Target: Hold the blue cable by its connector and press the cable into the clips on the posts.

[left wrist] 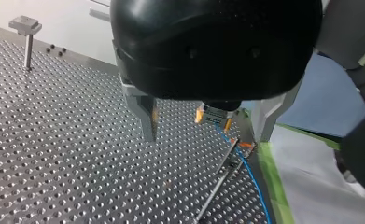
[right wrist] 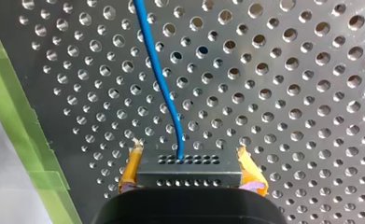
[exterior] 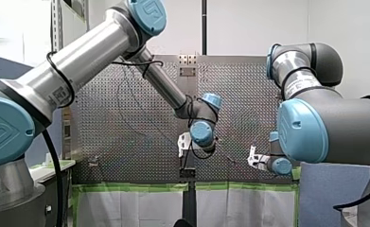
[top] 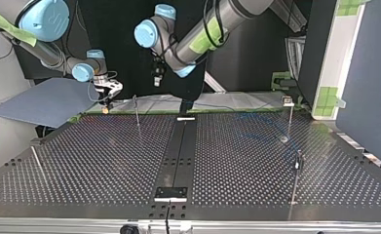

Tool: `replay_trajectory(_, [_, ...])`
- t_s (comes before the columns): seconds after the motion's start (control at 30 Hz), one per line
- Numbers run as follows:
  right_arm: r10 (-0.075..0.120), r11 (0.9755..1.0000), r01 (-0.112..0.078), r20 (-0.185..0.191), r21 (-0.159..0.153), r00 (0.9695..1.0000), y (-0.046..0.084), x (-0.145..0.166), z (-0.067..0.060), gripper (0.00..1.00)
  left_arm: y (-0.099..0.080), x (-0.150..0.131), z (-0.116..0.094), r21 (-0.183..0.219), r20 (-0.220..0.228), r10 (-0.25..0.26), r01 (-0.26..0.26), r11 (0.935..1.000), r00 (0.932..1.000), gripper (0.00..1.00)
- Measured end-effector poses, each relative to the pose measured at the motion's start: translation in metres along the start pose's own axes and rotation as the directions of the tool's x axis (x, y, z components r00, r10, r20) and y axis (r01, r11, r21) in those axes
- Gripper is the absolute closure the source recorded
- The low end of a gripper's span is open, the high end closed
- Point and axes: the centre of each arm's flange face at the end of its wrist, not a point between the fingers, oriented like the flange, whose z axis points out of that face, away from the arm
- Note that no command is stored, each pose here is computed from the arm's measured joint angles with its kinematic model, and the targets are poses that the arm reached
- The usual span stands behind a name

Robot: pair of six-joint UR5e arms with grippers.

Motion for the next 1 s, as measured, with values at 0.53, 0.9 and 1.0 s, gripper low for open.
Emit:
replay_trajectory(0.53, [0.001,0.9995,-0.001,0.02,0.031,0.9998,-0.002,-0.001,-0.002,1.0,0.036,-0.025,-0.05,-0.101,-0.014,0.006,-0.008,0.9949,0.9999,0.01])
replay_trajectory(0.9, [-0.01,0.9978,0.008,0.019,0.065,0.9998,-0.014,0.019,-0.001,1.0,0.047,-0.043,-0.069,-0.029,0.028,-0.119,0.119,0.9924,0.9925,0.01])
replay_trajectory(1.0, [-0.015,0.998,0.014,0.013,0.062,0.9998,-0.017,0.028,-0.003,1.0,0.05,-0.048,-0.073,-0.007,0.039,-0.155,0.155,0.9879,0.9872,0.01])
